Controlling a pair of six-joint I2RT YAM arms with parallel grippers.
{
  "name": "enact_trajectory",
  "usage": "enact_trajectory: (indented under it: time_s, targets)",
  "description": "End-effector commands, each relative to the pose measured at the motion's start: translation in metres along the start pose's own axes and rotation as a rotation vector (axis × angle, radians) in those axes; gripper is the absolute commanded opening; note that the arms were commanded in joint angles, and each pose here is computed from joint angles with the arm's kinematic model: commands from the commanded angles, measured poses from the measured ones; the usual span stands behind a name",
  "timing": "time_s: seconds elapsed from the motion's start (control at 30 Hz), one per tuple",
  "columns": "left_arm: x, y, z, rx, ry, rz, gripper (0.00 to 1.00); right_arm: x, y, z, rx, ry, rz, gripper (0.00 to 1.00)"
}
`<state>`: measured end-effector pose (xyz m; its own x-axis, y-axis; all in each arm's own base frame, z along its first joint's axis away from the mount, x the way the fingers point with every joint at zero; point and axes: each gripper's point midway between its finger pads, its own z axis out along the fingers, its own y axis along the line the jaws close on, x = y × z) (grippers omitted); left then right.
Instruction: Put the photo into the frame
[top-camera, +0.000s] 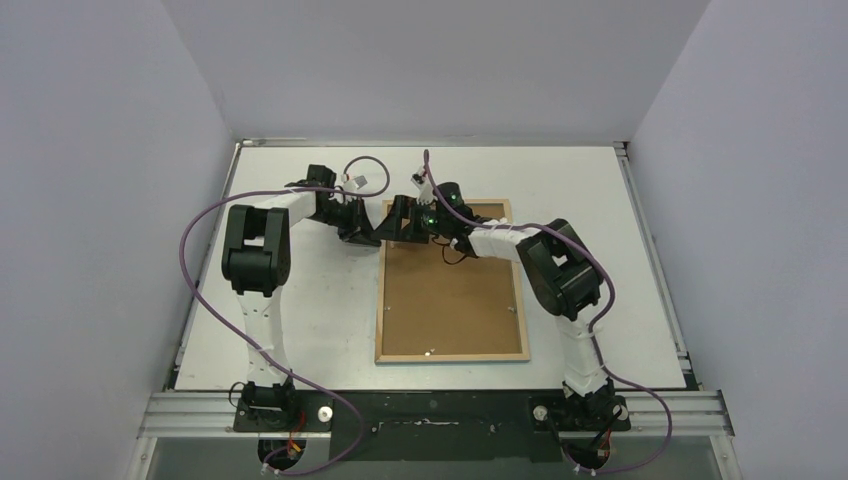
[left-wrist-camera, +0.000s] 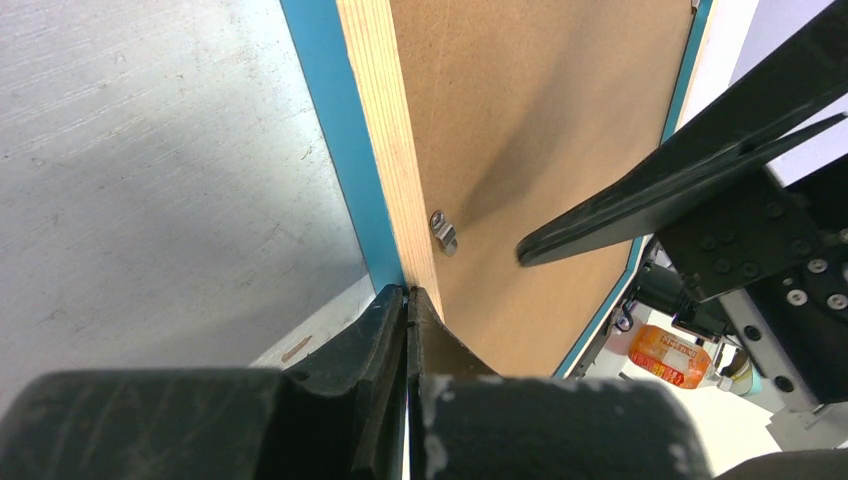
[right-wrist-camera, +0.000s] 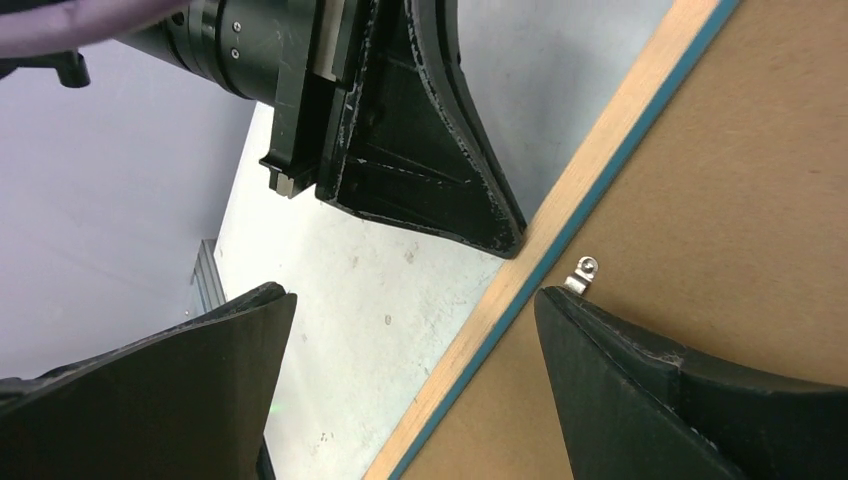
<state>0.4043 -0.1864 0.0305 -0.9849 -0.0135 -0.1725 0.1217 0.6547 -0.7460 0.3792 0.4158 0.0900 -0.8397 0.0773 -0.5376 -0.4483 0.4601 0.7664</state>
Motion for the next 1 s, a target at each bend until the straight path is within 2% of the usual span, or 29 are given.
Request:
enact_trajectory:
  time_s: [0.0, 0.27, 0.97]
  targets:
    - [-0.005, -0.001, 0.005, 0.011, -0.021, 0.037, 0.00, -0.024, 0.015, -0.019, -0.030, -0.070, -0.061, 0.95]
    - [-0.005, 0.000, 0.005, 0.009, -0.021, 0.036, 0.00, 0.000, -0.009, -0.007, 0.010, -0.024, -0.023, 0.95]
    - [-0.005, 0.000, 0.006, 0.011, -0.025, 0.031, 0.00, 0.022, -0.019, 0.008, 0.019, 0.015, 0.012, 0.95]
